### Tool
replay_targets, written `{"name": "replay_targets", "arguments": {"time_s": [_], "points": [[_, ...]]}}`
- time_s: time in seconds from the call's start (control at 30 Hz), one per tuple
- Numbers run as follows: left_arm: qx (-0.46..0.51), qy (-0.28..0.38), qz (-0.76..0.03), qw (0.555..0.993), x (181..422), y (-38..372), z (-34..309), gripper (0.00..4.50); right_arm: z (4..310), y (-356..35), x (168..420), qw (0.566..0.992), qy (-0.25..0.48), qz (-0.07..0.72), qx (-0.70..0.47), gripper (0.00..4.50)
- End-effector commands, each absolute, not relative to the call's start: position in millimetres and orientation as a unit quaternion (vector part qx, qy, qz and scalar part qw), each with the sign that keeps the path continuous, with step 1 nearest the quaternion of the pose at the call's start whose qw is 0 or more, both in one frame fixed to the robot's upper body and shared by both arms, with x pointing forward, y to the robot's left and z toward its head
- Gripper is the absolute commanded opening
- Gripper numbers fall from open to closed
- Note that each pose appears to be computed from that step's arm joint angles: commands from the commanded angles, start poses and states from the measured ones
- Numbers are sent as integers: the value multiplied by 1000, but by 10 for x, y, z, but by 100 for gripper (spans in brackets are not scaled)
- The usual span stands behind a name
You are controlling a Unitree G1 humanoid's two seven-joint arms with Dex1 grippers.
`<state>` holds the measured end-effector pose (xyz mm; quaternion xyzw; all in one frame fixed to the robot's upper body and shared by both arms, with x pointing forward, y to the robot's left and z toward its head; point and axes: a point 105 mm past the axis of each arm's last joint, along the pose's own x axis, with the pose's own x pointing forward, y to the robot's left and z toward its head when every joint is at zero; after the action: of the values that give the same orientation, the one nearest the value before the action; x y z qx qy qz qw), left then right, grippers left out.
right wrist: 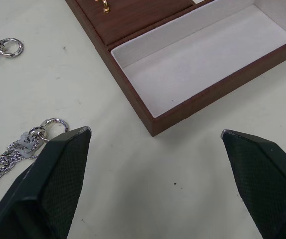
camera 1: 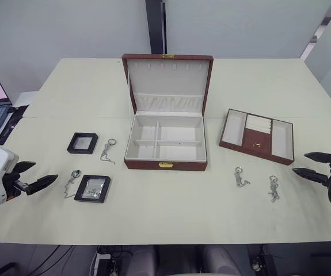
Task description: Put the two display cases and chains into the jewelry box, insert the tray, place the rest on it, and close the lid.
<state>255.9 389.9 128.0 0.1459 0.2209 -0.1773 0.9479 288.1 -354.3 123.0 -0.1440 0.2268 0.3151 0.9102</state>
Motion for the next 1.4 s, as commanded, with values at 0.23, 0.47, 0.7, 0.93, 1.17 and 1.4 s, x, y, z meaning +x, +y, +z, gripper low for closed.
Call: {"name": "replay_targets", "arguments": {"time_s": [0.23,0.47,0.7,0.93,1.17,1.4], "points": [[162,215,-157,950,2576,3989,1420,450,1367,-3593,2897,914,211,307,-162,446],[169,217,-145,950,2584,4026,1435,450,1363,-3612,2886,915,211,305,-159,446],[176,219,-143,949,2604,4006,1453,450,1359,-3622,2882,915,212,304,-157,446],[178,220,-142,948,2603,4002,1451,450,1340,-3652,2862,915,220,301,-154,446],[181,217,-144,948,2615,3978,1463,450,1339,-3651,2868,916,216,301,-153,446],[148,156,-148,965,2820,3732,1615,450,1695,-3291,2982,928,125,333,-114,446]]}}
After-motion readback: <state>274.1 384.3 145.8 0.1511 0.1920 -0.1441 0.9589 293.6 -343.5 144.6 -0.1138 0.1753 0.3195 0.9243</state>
